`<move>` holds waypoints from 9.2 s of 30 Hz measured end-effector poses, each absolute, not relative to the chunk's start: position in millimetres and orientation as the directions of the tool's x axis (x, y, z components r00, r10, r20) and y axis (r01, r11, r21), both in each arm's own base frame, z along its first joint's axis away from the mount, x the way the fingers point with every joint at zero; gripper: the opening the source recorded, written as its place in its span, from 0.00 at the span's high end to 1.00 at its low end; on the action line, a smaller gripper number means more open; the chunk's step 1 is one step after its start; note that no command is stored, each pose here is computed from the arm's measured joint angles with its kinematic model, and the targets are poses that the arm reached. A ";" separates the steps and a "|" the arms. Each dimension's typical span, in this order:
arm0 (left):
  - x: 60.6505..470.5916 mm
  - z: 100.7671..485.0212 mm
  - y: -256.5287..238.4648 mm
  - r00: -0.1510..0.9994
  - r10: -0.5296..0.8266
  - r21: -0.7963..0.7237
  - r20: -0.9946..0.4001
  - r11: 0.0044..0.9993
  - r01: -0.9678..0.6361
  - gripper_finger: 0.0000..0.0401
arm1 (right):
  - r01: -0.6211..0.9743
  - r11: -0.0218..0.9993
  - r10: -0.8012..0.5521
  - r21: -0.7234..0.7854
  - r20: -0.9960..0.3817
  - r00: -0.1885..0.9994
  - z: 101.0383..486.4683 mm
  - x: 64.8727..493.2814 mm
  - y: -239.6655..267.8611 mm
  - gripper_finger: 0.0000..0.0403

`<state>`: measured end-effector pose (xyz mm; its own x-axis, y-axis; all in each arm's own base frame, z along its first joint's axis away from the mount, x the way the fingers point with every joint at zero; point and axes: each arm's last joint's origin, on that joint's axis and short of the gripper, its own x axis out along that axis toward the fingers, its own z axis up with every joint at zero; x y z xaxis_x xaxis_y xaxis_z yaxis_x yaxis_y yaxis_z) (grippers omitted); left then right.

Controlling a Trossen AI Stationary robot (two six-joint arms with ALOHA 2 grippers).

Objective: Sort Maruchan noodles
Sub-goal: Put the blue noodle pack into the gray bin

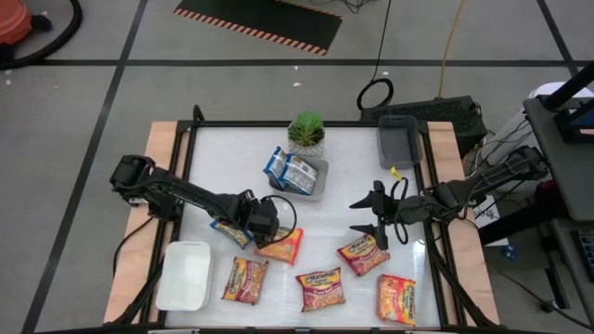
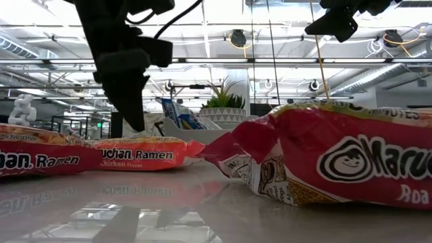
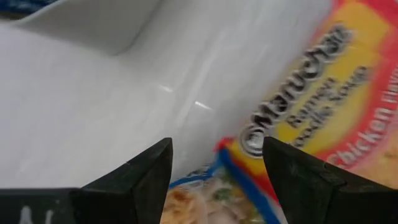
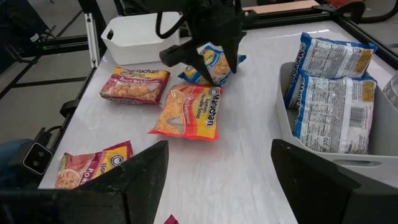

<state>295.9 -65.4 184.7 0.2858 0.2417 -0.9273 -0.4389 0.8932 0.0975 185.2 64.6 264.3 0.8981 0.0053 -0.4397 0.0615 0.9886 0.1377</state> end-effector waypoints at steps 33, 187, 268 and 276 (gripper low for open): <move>264.2 173.0 -65.3 -0.070 0.330 0.323 -0.942 0.823 -0.468 0.36 | 0.073 0.984 0.005 0.161 -0.441 0.897 264.1 185.1 64.6 0.32; 273.7 304.3 -114.5 0.940 0.182 -0.047 -0.288 0.978 -0.203 0.99 | 0.099 0.985 -0.125 -0.143 -0.181 0.976 238.2 296.4 115.5 0.27; 303.9 301.8 -140.4 0.911 0.411 -0.148 0.020 0.903 -0.404 0.99 | 0.564 0.571 -0.624 -0.596 0.131 0.770 204.0 333.9 160.3 0.39; 303.8 301.8 -140.7 0.912 0.410 -0.156 0.021 0.902 -0.403 0.99 | 0.564 0.690 -0.563 -0.453 0.154 0.812 204.5 335.2 162.0 0.49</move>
<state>303.8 -140.7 301.8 0.9116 0.4105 0.0205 -0.4026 0.9019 -0.1562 335.2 162.0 204.5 0.8121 -0.5629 0.1539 0.5642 0.6901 -0.4532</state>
